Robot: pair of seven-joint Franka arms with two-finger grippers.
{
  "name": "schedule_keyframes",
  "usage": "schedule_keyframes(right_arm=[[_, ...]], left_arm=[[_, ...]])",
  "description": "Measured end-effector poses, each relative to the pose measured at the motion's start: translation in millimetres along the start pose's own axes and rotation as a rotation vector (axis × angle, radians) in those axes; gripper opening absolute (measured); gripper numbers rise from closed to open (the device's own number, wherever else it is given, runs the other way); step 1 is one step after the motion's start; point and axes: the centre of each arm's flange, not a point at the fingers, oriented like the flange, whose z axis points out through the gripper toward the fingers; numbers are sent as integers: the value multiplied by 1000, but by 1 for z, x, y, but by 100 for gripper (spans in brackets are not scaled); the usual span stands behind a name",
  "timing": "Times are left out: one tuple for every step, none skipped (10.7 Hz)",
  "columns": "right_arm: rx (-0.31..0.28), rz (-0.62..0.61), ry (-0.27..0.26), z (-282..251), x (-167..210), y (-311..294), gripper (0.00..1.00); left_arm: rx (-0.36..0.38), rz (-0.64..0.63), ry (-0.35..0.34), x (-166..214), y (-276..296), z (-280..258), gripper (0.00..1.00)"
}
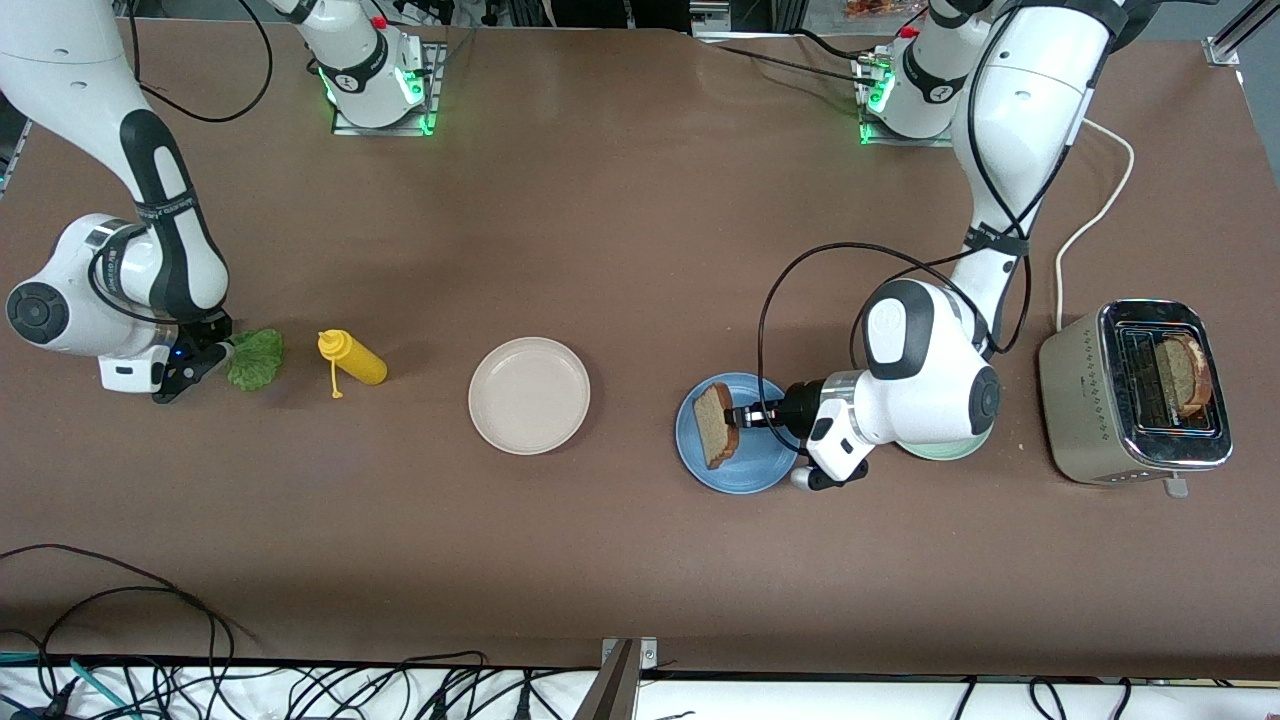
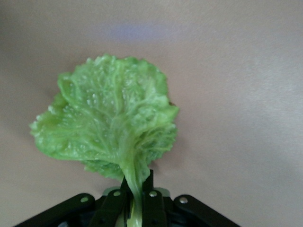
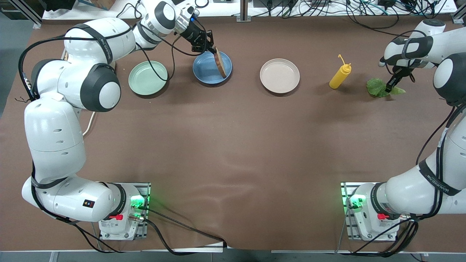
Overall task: Make sandwich in blue plate with both arms
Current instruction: 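Lower the toast onto the blue plate while the right gripper grasps lettuce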
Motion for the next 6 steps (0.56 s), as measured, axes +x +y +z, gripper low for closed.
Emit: schedule_keyframes(right_arm=[[-1, 0, 2, -6, 2, 3, 11], [10, 2, -1, -18, 4, 7, 11], [30, 7, -1, -35, 9, 12, 10], [47, 7, -4, -57, 14, 17, 8], [57, 4, -6, -78, 18, 21, 8], [63, 1, -6, -97, 22, 24, 8]], left_arm=[[1, 12, 1, 2, -4, 0, 6], [0, 18, 2, 4, -7, -1, 6], [0, 29, 5, 6, -11, -3, 6], [1, 42, 9, 10, -17, -6, 6], [2, 60, 14, 15, -26, -9, 6], [3, 79, 20, 20, -36, -13, 6]])
